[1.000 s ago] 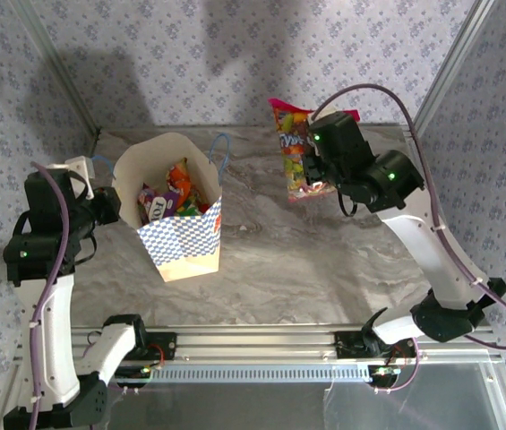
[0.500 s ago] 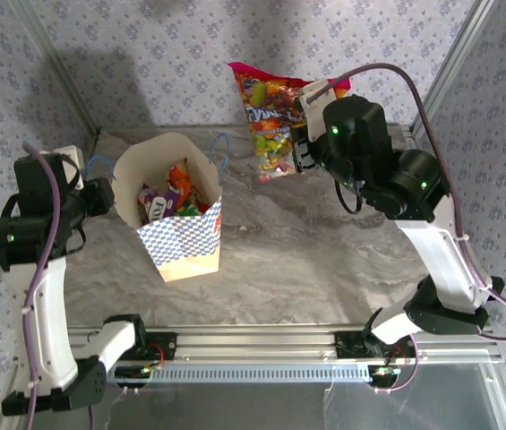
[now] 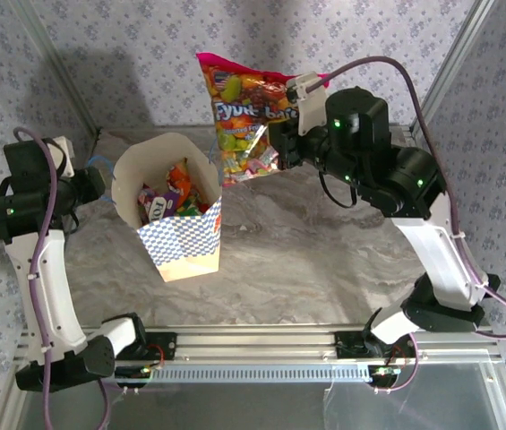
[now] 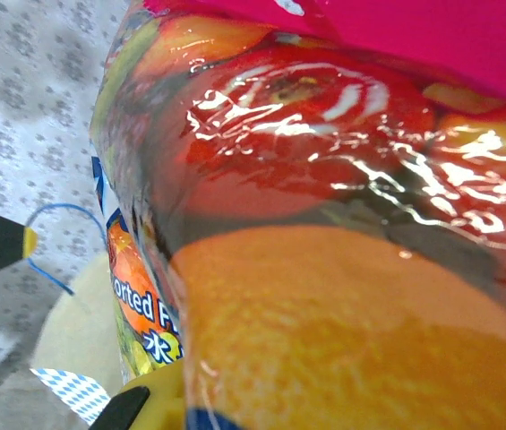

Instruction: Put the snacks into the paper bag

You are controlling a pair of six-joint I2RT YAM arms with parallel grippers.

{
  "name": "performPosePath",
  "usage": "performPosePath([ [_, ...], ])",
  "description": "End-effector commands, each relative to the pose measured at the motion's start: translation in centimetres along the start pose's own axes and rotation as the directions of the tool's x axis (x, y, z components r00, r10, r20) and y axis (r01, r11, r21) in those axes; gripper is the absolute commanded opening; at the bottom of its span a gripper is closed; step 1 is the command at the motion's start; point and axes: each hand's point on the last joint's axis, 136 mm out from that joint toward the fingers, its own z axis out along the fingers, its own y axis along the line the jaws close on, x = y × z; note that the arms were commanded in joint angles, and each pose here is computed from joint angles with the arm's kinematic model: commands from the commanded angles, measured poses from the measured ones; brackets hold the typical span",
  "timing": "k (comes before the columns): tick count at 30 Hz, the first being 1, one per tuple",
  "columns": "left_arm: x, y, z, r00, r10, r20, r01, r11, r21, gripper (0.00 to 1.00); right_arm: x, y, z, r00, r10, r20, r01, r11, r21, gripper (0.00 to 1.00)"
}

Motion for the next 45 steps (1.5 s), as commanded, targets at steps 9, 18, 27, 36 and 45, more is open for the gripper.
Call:
performPosePath([
  [9,-1.5,-1.4,1.4,0.999,-0.034,0.04,0.026,0.982,0.187,0.34,-6.1,6.2,3.3,0.965,0.187,0.181,-0.134,0.953,-0.272,0.0],
  [18,-1.0,-0.6,2.5,0.998,-0.057,0.027,0.051,0.981,0.185,0.15,-5.4,8.5,7.9,0.959,0.251,0.132,-0.195,0.923,-0.332,0.0],
  [27,-1.1,-0.7,2.6,0.997,-0.074,0.032,0.066,0.976,0.206,0.12,-3.7,10.9,12.5,0.956,0.287,0.053,-0.241,0.88,-0.408,0.0],
  [36,-0.8,-0.6,2.9,0.996,-0.08,0.027,0.072,0.976,0.205,0.12,-1.4,11.5,16.1,0.957,0.29,0.01,-0.261,0.876,-0.406,0.0],
  [45,-0.6,-0.5,3.1,0.996,-0.083,0.019,0.077,0.976,0.205,0.12,0.8,12.0,18.4,0.952,0.303,-0.054,-0.298,0.863,-0.407,0.0],
])
